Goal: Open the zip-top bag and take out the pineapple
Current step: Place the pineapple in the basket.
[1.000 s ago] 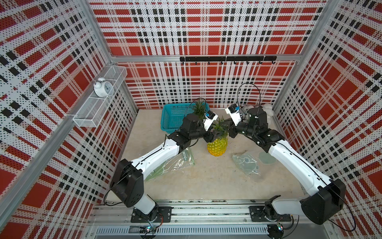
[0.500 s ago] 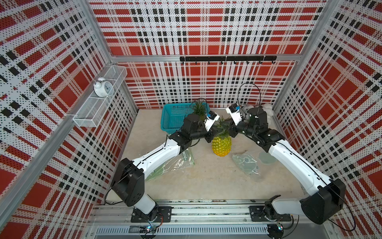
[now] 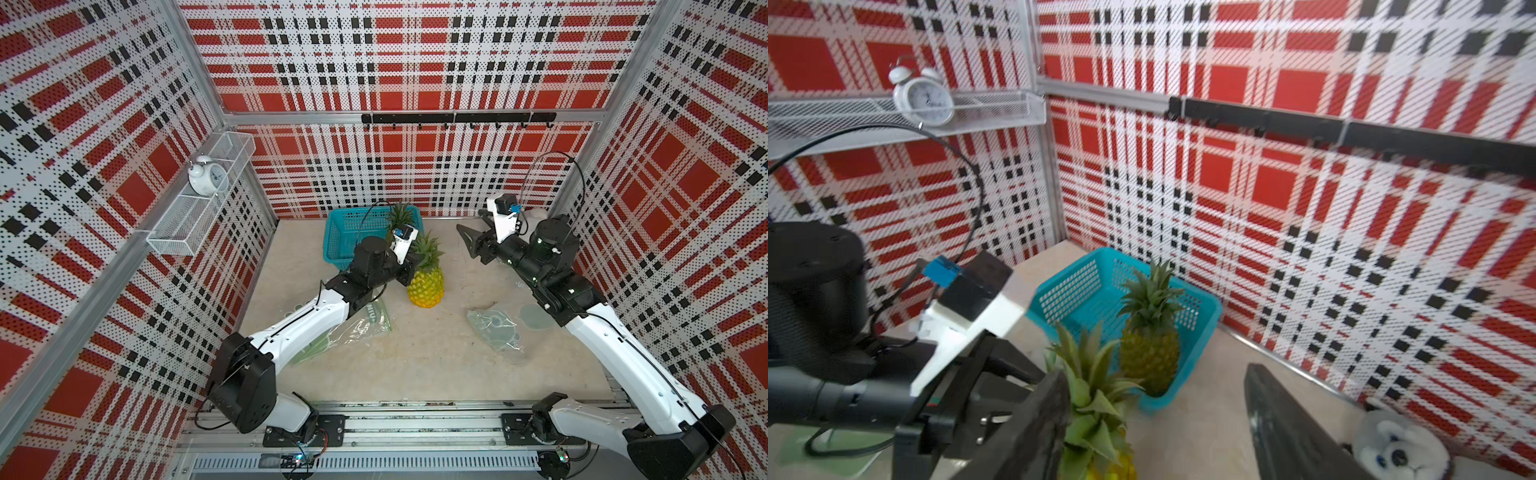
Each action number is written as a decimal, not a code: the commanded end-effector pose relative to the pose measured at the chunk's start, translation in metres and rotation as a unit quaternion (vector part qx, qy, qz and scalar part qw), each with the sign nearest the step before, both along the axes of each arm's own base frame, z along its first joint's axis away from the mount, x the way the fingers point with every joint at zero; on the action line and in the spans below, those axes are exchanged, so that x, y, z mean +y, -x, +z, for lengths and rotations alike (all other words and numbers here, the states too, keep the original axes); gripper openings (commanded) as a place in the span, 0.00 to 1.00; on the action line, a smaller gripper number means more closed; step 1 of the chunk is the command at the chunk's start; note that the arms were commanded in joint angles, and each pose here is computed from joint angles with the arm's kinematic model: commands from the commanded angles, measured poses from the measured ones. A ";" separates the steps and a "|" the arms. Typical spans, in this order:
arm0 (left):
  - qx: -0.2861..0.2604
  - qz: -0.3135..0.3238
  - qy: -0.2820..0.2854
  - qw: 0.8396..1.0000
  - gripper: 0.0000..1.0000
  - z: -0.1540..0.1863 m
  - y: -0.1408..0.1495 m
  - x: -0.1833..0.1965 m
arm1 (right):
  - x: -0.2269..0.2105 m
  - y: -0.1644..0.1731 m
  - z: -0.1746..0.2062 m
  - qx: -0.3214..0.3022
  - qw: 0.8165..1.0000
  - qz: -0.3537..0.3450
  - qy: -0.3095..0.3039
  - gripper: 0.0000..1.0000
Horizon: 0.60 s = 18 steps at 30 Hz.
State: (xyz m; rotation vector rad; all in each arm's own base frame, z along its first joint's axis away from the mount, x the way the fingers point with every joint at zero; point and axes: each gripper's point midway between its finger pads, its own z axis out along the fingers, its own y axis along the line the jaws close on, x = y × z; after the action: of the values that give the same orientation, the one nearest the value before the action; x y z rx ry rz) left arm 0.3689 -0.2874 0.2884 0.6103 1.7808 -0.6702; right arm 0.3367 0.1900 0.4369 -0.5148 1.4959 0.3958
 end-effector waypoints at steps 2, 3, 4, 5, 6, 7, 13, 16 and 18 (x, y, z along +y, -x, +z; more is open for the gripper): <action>-0.119 0.083 0.086 0.986 0.00 0.100 -0.004 0.044 | -0.023 -0.006 0.000 -0.014 0.998 -0.068 0.007 0.72; -0.125 0.101 0.090 0.983 0.00 0.106 -0.006 0.054 | -0.025 -0.006 -0.002 -0.011 0.997 -0.073 0.010 0.72; -0.129 0.118 0.092 0.980 0.00 0.111 -0.008 0.063 | -0.027 -0.006 -0.004 -0.009 0.997 -0.077 0.011 0.72; -0.134 0.134 0.094 0.977 0.00 0.116 -0.009 0.072 | -0.027 -0.006 -0.006 -0.007 0.997 -0.078 0.012 0.72; -0.139 0.156 0.097 0.973 0.00 0.123 -0.010 0.083 | -0.027 -0.006 -0.008 -0.005 0.997 -0.078 0.014 0.72; -0.145 0.177 0.099 0.968 0.00 0.129 -0.012 0.095 | -0.028 -0.006 -0.009 -0.005 0.997 -0.080 0.013 0.72; -0.163 0.317 0.096 0.929 0.00 0.147 -0.023 0.161 | -0.029 -0.006 -0.018 0.002 0.997 -0.080 0.012 0.73; -0.171 0.371 0.092 0.908 0.00 0.147 -0.033 0.185 | -0.030 -0.004 -0.020 0.003 0.997 -0.079 0.009 0.73; -0.177 0.392 0.092 0.898 0.00 0.145 -0.040 0.194 | -0.030 -0.004 -0.023 0.006 0.997 -0.079 0.008 0.73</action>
State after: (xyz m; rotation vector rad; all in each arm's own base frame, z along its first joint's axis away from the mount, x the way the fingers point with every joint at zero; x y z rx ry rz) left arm 0.4099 -0.1232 0.3694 0.0182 1.6398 -0.1824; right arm 0.3463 0.1658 0.4015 -0.4319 1.5791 0.2587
